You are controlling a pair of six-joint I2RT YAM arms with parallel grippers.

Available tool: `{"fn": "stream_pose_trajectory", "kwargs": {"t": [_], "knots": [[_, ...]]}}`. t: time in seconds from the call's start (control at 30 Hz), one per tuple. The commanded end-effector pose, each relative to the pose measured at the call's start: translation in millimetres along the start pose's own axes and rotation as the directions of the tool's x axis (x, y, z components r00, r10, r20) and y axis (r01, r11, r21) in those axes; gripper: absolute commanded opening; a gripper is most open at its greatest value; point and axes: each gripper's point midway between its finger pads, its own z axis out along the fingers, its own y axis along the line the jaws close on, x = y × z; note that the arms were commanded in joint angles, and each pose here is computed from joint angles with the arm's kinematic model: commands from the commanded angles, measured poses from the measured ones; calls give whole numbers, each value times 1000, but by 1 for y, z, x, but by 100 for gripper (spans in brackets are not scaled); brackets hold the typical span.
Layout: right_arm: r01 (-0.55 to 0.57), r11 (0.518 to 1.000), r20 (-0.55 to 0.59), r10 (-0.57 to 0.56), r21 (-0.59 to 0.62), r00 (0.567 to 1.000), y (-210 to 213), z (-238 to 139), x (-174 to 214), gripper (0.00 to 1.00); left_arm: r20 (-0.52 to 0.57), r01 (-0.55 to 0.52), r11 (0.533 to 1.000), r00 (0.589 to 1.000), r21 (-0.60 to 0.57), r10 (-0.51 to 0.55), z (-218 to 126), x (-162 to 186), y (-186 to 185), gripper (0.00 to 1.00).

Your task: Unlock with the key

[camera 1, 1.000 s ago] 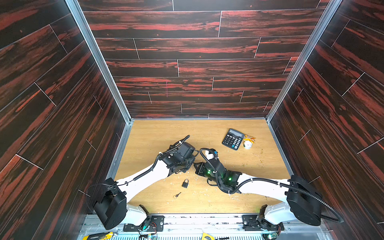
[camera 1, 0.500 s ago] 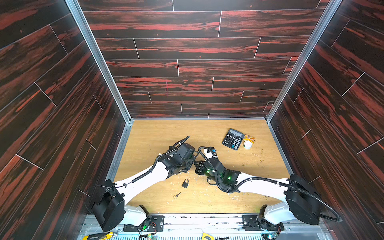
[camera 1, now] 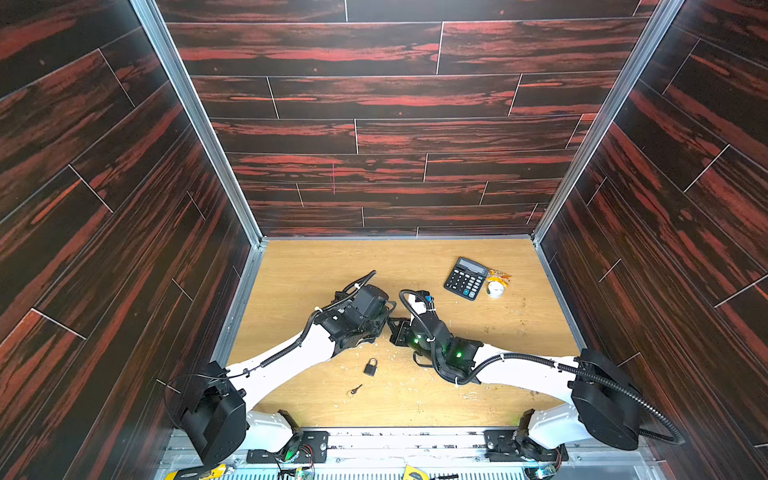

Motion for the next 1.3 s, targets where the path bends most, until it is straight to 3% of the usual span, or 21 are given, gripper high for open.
{"fn": "stream_pose_trajectory", "kwargs": {"t": [0.0,0.37,0.6,0.97,1.13,1.27], "knots": [[-95,983,-12,94,-159,995,24,5,-9,0,-309,22,983,950,182,35,-43,71,-46,0],[-280,938,-76,270,-206,960,31,1,-21,0,-309,67,985,951,159,-15,-21,72,-29,0],[-432,875,-97,421,-219,902,20,3,-24,0,-293,89,983,955,159,-39,-13,69,-23,0],[-545,812,-114,533,-210,838,8,3,-19,0,-267,110,977,962,181,-59,-15,62,-22,0],[-511,840,-114,498,-183,859,7,5,-16,0,-249,113,974,967,197,-62,-18,57,-23,0],[-455,885,-108,445,-101,889,-7,12,-7,0,-213,38,983,977,177,1,-23,51,-24,0]]}}
